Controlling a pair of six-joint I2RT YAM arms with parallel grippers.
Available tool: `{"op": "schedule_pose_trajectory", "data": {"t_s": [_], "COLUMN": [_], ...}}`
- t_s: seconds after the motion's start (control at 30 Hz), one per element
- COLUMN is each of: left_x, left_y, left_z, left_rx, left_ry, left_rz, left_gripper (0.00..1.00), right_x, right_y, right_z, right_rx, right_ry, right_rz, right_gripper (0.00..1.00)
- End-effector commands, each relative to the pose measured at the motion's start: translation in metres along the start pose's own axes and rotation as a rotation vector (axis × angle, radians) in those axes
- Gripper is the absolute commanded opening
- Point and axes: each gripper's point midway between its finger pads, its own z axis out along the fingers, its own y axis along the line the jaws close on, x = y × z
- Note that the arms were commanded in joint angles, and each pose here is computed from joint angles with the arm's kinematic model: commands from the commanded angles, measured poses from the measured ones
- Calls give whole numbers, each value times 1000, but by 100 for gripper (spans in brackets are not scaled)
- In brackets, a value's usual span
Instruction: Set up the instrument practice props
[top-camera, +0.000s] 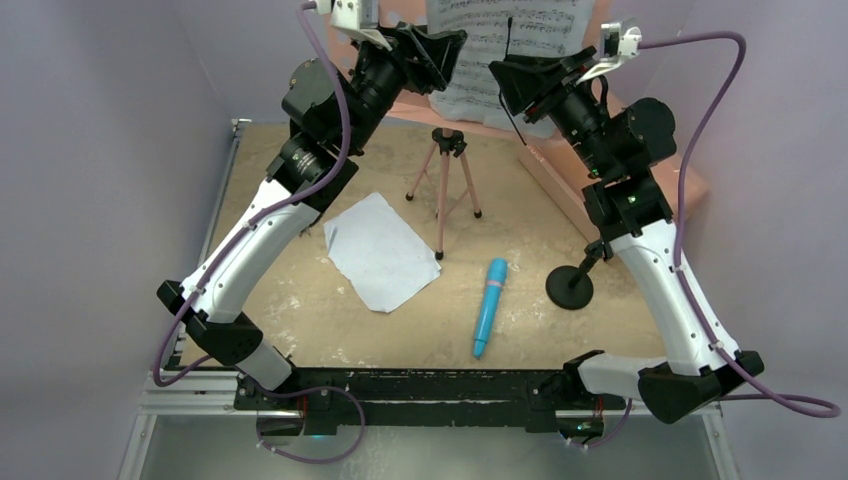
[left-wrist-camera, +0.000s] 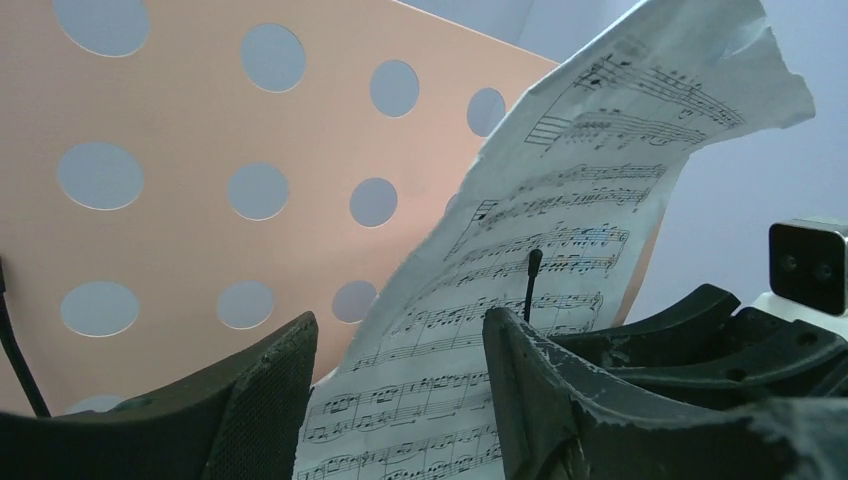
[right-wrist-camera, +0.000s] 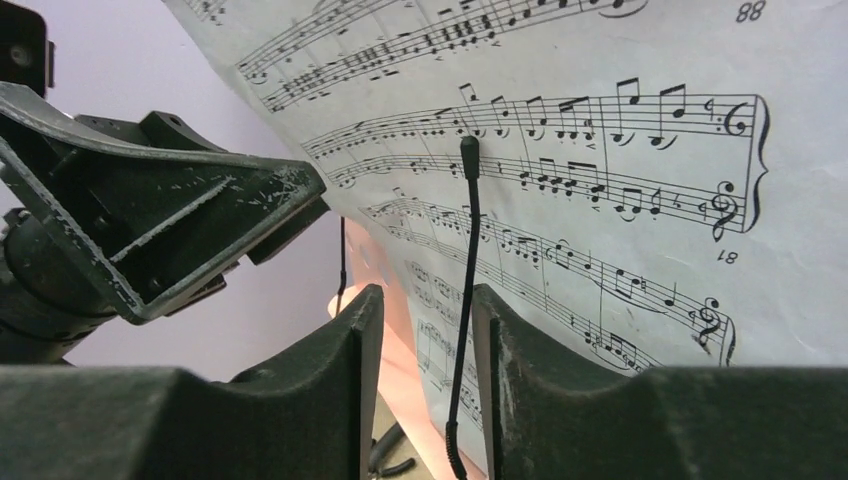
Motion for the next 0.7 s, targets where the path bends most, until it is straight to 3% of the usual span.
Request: {"op": "schedule_pose_trajectory", "data": {"t_s": [0.0,0.67], "left_x": [-32,-48], "left_y": [-1,-3], "left_z": [-9,-29], "left_rx": [-7,4], "left_ry": [-81,-131], "left_rz": [-1,8], "left_gripper": [64,81], "right_x": [-58,-73], "right_y": [26,36], "right_z": [-10,-22], "right_rx": [-52,-71], "right_ry": [-152,-191], "right_rz": [-37,-70], "right_gripper": [43,78]}}
